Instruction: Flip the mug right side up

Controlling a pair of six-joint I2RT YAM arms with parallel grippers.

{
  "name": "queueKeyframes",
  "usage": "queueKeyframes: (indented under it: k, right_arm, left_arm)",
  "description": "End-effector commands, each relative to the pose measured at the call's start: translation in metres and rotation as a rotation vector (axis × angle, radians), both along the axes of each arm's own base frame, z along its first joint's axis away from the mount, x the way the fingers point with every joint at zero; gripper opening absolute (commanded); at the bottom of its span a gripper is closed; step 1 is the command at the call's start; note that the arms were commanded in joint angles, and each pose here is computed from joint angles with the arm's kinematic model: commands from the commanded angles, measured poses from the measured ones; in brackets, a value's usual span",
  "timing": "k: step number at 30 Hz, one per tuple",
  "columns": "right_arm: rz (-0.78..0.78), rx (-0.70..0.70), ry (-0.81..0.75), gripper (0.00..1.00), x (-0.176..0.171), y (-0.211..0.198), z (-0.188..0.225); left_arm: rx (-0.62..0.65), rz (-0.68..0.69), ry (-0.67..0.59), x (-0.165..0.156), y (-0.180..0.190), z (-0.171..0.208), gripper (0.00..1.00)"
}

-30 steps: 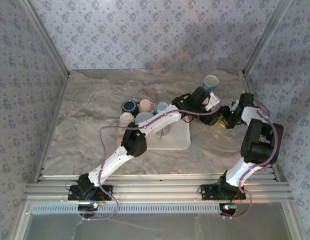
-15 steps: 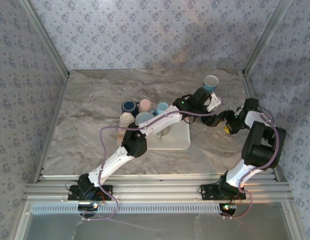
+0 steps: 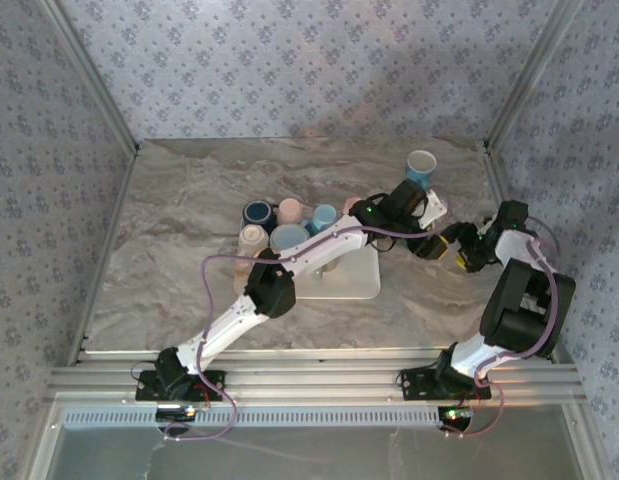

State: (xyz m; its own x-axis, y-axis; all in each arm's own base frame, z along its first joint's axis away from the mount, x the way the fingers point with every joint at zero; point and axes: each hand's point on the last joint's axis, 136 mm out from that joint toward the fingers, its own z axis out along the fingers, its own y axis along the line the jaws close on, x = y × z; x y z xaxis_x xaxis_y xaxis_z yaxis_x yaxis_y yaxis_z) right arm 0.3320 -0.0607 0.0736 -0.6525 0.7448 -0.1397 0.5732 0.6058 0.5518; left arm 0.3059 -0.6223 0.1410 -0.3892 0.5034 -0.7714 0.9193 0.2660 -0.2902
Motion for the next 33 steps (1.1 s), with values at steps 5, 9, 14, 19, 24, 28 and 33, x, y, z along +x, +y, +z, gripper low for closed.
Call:
queueKeyframes:
  k: [5, 9, 14, 19, 24, 28, 33]
  right_arm:
    - [-0.058, 0.015, 0.005, 0.68, -0.026, -0.008, 0.006]
    - [-0.066, 0.017, -0.002, 0.67, -0.034, -0.010, 0.010]
    - [-0.067, 0.019, -0.010, 0.66, -0.041, -0.010, 0.014]
    - [-0.061, 0.024, -0.008, 0.65, -0.046, -0.008, 0.012]
    - [-0.067, 0.030, -0.008, 0.63, -0.050, -0.005, 0.010]
    - [-0.047, 0.058, -0.033, 0.55, -0.047, 0.001, 0.010]
    - [0.018, 0.141, -0.038, 0.32, -0.039, 0.028, 0.001]
  left_arm:
    - [-0.169, -0.024, -0.029, 0.001, -0.003, 0.076, 0.74]
    - [-0.172, -0.032, -0.019, -0.003, -0.003, 0.080, 0.74]
    - [-0.173, -0.049, 0.004, -0.011, -0.002, 0.084, 0.73]
    - [-0.190, -0.072, -0.025, -0.020, 0.000, 0.106, 0.73]
    - [-0.212, -0.080, -0.042, -0.026, 0.007, 0.132, 0.73]
    - [-0.211, -0.083, -0.063, -0.032, 0.020, 0.156, 0.71]
    - [-0.146, -0.059, -0.052, -0.036, 0.051, 0.174, 0.63]
